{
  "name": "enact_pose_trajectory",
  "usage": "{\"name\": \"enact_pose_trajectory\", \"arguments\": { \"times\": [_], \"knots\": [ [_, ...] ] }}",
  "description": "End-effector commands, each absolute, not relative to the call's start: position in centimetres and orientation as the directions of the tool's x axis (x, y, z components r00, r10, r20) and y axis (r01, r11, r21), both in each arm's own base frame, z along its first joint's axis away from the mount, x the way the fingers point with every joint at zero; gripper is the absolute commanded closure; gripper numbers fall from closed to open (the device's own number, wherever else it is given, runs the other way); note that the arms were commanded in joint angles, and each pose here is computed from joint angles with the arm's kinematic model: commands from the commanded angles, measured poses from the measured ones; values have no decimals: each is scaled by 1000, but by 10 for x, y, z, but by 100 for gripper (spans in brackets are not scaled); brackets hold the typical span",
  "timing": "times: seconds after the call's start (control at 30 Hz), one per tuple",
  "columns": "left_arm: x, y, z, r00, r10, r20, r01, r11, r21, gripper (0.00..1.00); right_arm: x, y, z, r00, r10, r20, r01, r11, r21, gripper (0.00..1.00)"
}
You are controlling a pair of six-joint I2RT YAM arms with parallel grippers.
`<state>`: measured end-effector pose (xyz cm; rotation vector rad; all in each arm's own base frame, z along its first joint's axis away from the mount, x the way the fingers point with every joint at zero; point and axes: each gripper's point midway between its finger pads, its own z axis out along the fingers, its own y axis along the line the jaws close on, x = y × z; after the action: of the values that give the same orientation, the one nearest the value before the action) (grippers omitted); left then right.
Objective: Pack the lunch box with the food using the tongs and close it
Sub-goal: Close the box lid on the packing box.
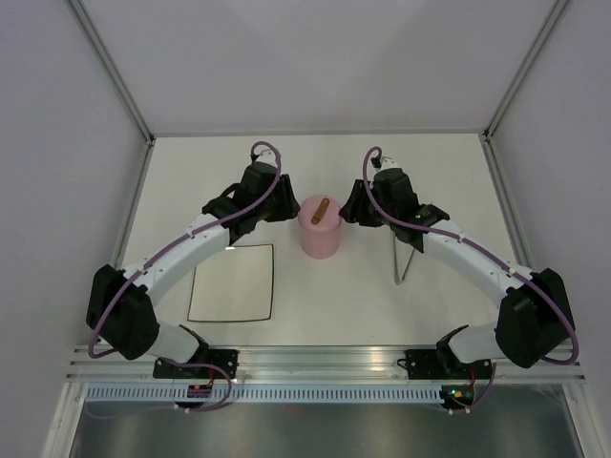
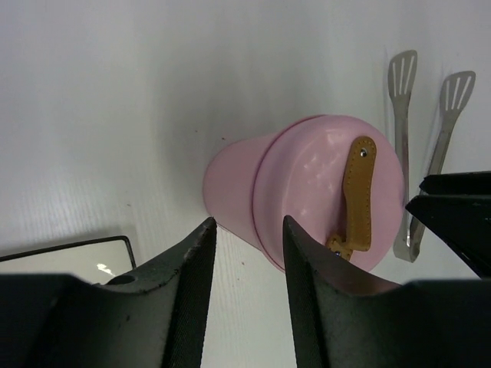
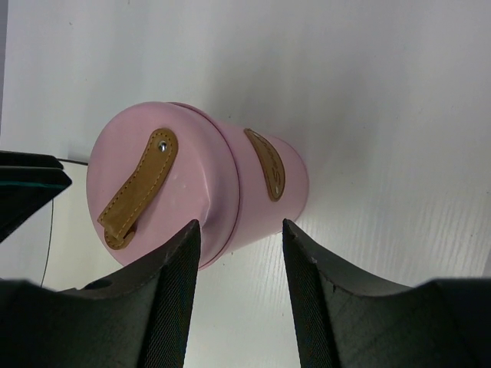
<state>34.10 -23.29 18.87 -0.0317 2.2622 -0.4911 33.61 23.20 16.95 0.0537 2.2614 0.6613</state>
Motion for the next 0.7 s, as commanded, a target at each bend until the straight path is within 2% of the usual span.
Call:
{"name": "enact_pose_trajectory", "arguments": {
  "times": [0.0, 0.3, 0.43, 0.67],
  "knots": [
    [343, -259, 195, -683, -219, -697, 196, 864, -463, 55, 343, 239, 196, -657, 270, -704, -202, 836, 509, 47],
    [338, -272, 174, -735, -194, -650, 206, 849, -487, 62, 349, 254, 183, -681, 272, -680, -225, 806, 547, 50],
    [329, -274, 165, -754, -183, -631, 204, 847, -490, 67, 355, 261, 178, -690, 266, -673, -231, 801, 553, 56],
    [303, -273, 163, -757, -212, -618, 174, 846, -504, 72, 357, 270, 168, -712, 245, -658, -243, 793, 558, 66]
  ]
}}
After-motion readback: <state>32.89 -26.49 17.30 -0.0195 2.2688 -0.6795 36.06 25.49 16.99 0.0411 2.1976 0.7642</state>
